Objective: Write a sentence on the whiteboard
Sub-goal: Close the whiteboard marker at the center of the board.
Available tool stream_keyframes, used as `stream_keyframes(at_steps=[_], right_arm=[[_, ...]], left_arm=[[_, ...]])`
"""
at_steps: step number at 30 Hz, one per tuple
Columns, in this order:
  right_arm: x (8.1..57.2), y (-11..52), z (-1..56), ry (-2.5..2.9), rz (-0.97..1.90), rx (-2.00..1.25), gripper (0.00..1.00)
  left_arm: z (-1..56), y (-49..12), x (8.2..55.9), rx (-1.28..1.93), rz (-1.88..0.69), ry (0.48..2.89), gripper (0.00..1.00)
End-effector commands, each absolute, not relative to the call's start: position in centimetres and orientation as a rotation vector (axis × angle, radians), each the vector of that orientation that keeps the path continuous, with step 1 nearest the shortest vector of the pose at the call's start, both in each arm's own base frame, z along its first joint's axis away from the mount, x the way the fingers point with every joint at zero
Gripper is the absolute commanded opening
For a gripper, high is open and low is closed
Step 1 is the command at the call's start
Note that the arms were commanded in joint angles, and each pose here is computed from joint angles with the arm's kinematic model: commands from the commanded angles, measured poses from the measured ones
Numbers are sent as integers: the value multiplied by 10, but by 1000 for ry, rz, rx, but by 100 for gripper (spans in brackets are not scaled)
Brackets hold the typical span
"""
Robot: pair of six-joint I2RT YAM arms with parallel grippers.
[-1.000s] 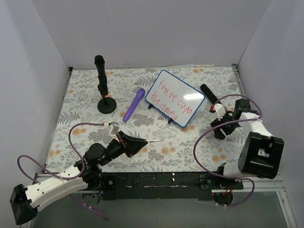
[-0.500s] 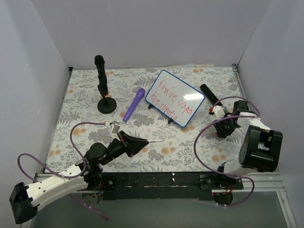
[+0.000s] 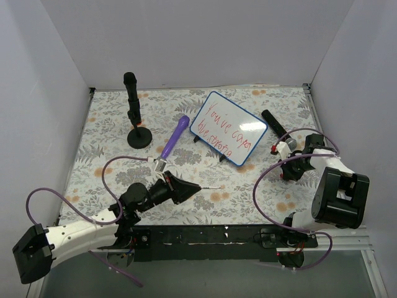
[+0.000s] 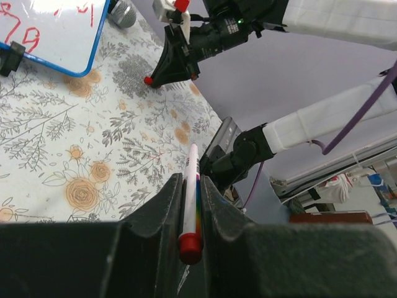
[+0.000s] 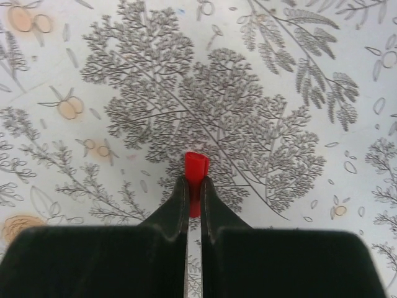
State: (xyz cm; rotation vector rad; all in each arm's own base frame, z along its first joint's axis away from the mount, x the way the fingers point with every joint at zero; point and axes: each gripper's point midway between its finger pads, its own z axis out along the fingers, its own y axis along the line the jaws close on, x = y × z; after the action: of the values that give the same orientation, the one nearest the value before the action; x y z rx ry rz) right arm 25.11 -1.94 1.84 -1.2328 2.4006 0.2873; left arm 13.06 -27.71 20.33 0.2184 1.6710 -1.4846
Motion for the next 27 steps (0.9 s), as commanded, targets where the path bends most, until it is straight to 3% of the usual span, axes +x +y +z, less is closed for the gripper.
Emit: stream_keyframes(at_steps=[1, 18, 27], right_arm=[[218, 9, 25, 2341, 495, -1295, 1], [159, 153, 103, 1764, 980, -1576, 1], [153, 169, 107, 1693, 1092, -1579, 1]], left_arm=[[207, -288, 130, 211, -1553, 1674, 0], [183, -330, 152, 193, -1568, 1799, 0], [184, -346, 159, 201, -1601, 1792, 0]])
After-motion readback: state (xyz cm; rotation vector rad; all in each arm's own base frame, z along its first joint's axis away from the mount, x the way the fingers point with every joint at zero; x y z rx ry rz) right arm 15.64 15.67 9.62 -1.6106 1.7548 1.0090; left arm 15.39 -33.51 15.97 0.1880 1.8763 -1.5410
